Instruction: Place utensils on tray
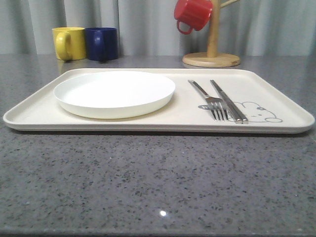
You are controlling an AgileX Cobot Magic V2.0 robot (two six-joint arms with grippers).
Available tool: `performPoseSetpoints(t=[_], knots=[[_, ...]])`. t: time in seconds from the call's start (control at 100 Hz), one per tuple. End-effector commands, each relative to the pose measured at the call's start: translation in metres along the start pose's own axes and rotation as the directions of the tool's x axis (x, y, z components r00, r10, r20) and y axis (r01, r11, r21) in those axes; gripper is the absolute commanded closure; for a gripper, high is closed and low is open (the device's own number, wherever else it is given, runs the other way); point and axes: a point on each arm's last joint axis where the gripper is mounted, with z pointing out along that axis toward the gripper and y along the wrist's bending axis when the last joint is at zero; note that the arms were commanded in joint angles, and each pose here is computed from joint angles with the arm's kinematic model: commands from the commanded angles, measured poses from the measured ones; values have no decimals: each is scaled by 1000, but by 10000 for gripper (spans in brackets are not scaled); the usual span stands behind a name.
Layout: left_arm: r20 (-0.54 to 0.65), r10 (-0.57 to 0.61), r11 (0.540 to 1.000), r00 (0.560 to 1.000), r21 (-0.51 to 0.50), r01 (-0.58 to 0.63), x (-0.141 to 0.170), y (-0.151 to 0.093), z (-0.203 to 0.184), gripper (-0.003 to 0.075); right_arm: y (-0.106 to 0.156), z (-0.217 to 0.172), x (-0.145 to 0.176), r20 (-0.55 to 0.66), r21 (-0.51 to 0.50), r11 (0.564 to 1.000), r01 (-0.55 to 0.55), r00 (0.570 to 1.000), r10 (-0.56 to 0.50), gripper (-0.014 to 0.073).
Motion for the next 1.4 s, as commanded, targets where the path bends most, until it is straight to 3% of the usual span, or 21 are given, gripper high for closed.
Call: performPoseSetpoints(t=[0.0,0.26,0.6,0.83,1.16,1.39], knots=[[105,0,1000,995,-18,2,-16,2,-1,738,-1,-24,-5,93,-2,1000,-9,996,9,662],[105,0,1000,995,-18,2,-16,2,-1,738,5,-47,0,126,-36,997,-68,989,72,662],[105,0,1000,995,-18,2,-16,2,-1,738,28,-102,9,218,-123,991,-44,973,70,661],[105,0,1000,995,-18,2,-16,2,-1,738,65,-128,21,266,-174,985,-10,962,57,652],[105,0,1000,995,-18,2,-16,2,-1,738,147,-129,31,311,-236,969,77,950,1,652],[105,0,1000,995,-18,2,-16,2,-1,738,162,-107,26,268,-201,979,45,963,10,652]])
